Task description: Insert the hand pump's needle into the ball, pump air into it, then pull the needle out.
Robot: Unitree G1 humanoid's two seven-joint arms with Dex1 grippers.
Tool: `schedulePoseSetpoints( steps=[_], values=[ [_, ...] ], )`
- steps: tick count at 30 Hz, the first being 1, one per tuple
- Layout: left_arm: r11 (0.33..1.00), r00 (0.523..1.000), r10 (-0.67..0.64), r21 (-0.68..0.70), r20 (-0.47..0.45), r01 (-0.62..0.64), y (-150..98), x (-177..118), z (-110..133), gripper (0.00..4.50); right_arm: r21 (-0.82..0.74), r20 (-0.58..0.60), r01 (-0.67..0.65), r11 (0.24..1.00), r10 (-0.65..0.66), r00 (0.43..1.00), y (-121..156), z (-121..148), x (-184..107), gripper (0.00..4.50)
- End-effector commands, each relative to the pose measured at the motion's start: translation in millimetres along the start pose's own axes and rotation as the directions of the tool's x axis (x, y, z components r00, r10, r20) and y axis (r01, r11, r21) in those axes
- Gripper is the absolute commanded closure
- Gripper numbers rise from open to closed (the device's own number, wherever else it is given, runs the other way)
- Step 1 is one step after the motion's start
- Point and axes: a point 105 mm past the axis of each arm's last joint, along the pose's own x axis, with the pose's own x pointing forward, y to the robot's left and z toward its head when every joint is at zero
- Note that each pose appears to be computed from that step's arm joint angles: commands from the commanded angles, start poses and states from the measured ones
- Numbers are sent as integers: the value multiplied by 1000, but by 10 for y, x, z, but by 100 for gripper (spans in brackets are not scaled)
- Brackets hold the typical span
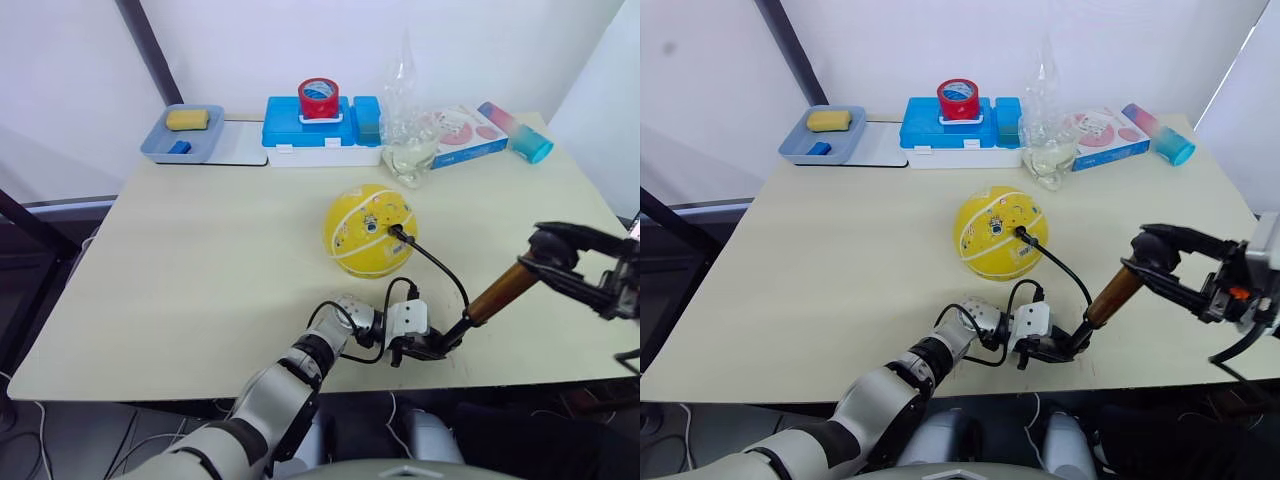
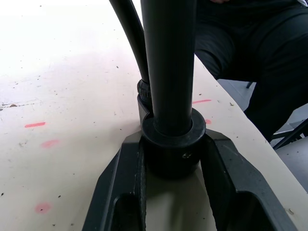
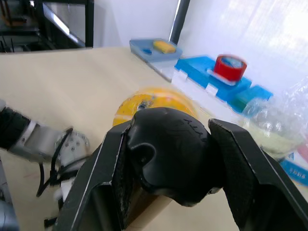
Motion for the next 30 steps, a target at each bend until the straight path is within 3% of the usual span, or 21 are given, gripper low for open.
schedulePoseSetpoints(
  steps=[1,7,10,17,25,30],
  values=[
    [998,997,-52,-30,-59,50,-132,18,-158,340,42,-122,0,999,5,993,105,-514,37,258],
    [998,997,-49,-29,-56,47,-121,18,-145,340,75,-154,30,997,-18,988,230,-1067,113,258],
    [998,997,-51,-30,-55,49,-124,20,-144,340,74,-131,21,997,-11,991,293,-1132,164,258],
    [998,997,-57,-34,-58,55,-137,5,-163,340,2,13,51,999,-51,999,86,-594,80,258],
    [997,996,-69,-33,-60,67,-154,-1,-172,340,-53,102,46,998,-40,994,-135,208,-123,258],
    [997,995,-73,-31,-62,71,-157,-5,-174,340,-71,124,43,997,-34,992,-204,524,-163,258]
  ],
)
